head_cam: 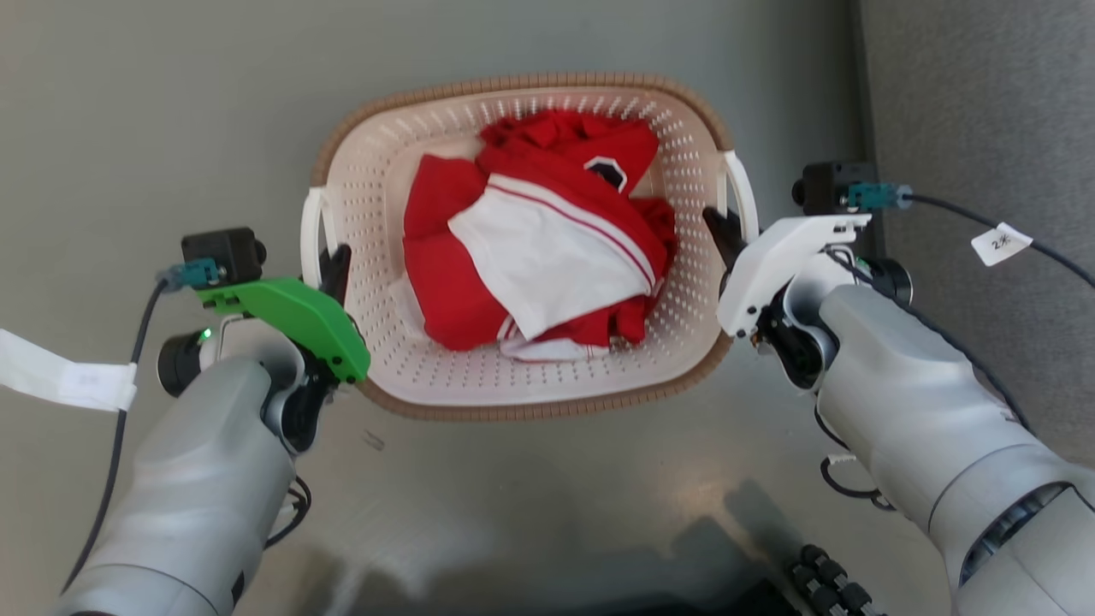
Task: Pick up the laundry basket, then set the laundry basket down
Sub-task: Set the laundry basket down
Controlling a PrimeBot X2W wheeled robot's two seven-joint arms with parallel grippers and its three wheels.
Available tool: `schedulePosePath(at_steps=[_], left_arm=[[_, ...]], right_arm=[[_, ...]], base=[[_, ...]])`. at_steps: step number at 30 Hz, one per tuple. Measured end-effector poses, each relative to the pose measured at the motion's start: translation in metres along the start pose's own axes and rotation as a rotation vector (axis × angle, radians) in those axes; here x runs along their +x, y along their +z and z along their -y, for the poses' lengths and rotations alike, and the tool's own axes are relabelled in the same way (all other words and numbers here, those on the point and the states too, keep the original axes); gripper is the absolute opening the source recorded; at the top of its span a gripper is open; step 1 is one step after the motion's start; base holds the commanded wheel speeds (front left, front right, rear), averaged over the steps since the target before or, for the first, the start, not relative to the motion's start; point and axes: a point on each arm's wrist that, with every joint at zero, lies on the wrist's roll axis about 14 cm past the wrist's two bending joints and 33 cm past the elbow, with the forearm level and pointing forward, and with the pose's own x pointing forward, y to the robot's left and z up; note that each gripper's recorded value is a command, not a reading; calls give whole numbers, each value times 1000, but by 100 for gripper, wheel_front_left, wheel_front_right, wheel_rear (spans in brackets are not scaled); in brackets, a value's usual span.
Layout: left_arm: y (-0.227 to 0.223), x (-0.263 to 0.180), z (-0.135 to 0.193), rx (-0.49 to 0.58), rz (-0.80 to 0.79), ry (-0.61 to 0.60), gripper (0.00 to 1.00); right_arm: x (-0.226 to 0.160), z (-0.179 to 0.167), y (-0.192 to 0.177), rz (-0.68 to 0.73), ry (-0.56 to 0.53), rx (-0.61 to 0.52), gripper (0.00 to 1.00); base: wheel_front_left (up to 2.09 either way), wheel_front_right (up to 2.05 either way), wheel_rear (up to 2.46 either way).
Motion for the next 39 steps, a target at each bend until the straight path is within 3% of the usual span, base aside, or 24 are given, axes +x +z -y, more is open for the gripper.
schedulePosePath(at_steps=[17,39], left_arm=[[-20,21,-22,-18,-30,14,0],[-28,45,-31,-20,-37,-3,0]], right_arm=[[25,11,-24,-34,-6,4,0],[47,27,-29,-40,-28,15,0]], base=[[0,0,0],[0,0,0]])
